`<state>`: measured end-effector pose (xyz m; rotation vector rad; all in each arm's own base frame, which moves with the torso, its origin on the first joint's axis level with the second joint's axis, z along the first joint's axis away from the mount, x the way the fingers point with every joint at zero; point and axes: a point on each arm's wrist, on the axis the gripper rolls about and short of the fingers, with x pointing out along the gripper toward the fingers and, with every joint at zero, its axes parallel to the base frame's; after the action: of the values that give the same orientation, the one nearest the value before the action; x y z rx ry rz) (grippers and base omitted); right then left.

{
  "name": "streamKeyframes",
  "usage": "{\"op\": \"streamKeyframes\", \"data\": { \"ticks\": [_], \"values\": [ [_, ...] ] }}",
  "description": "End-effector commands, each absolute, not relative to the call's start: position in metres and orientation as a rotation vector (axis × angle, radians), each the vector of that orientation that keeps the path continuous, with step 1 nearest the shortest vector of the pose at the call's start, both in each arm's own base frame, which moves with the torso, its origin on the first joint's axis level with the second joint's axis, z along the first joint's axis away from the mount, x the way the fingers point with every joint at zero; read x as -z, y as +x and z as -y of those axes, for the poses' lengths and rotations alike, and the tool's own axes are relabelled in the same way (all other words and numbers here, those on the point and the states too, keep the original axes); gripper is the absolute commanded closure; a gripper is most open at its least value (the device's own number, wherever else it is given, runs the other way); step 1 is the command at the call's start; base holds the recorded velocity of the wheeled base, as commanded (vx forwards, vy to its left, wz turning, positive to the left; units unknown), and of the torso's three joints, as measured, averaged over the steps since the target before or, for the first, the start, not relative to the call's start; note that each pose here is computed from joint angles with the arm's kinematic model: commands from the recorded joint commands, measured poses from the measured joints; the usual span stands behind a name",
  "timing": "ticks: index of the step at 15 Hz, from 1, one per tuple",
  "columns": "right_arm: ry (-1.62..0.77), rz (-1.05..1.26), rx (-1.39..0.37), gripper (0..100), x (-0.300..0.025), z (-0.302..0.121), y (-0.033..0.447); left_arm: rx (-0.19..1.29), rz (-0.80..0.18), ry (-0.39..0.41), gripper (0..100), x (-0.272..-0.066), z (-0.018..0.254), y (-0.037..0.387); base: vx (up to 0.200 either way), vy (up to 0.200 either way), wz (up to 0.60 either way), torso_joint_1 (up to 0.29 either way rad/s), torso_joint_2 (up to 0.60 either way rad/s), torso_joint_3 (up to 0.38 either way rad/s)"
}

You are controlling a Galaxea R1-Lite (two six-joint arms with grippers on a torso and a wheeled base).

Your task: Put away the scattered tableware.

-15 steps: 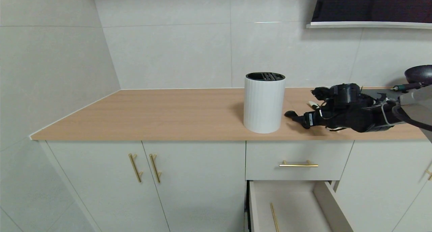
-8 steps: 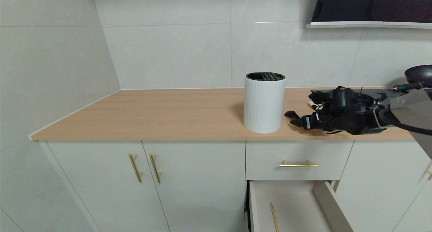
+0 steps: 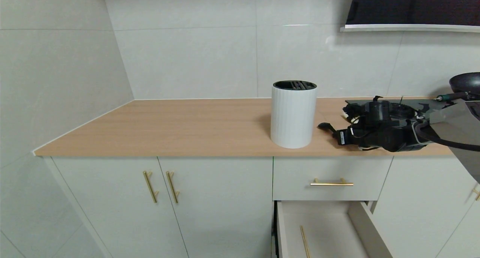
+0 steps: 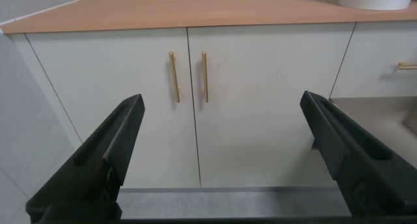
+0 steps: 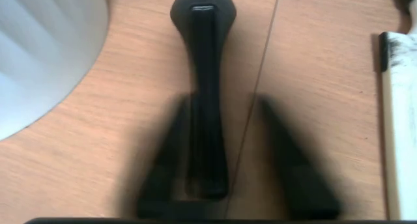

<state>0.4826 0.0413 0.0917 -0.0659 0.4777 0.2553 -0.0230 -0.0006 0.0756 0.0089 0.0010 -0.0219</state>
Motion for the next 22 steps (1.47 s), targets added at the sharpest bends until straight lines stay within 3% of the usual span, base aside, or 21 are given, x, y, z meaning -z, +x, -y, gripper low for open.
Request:
{"op": "streamKeyframes", "data": {
  "ticks": [1, 6, 9, 13, 14, 15, 21, 22],
  "values": [
    [-0.066, -0.493, -0.258, 100, -0.087, -0.042, 0.483, 0.021, -0.001, 0.009, 0, -0.076, 0.001, -0.023, 0.000, 0.000, 0.00, 0.000, 0.00, 0.000],
    [-0.064, -0.470, -0.247, 100, -0.098, -0.042, 0.481, 0.021, -0.001, 0.009, 0, -0.076, 0.001, -0.023, 0.000, 0.000, 0.00, 0.000, 0.00, 0.000],
    [0.045, -0.410, -0.184, 100, -0.145, -0.042, 0.463, 0.023, -0.001, 0.009, 0, -0.076, 0.001, -0.023, 0.000, 0.000, 0.00, 0.000, 0.00, 0.000],
    [0.104, -0.475, -0.160, 100, -0.202, -0.051, 0.377, 0.021, -0.001, 0.009, 0, -0.076, 0.001, -0.023, 0.000, 0.000, 0.00, 0.000, 0.00, 0.000],
    [0.104, -0.476, -0.158, 100, -0.203, -0.050, 0.374, 0.021, -0.001, 0.009, 0, -0.076, 0.001, -0.023, 0.000, 0.000, 0.00, 0.000, 0.00, 0.000],
    [0.129, -0.528, -0.139, 100, -0.213, -0.049, 0.338, 0.021, -0.001, 0.009, 0, -0.076, 0.001, -0.023, 0.000, 0.000, 0.00, 0.000, 0.00, 0.000],
    [0.137, -0.712, -0.219, 100, -0.197, -0.051, 0.231, 0.021, -0.001, 0.009, 0, -0.076, 0.001, -0.023, 0.000, 0.000, 0.00, 0.000, 0.00, 0.000],
    [0.137, -0.712, -0.219, 100, -0.197, -0.051, 0.231, 0.021, -0.001, 0.009, 0, -0.076, 0.001, -0.023, 0.000, 0.000, 0.00, 0.000, 0.00, 0.000]
  ]
}}
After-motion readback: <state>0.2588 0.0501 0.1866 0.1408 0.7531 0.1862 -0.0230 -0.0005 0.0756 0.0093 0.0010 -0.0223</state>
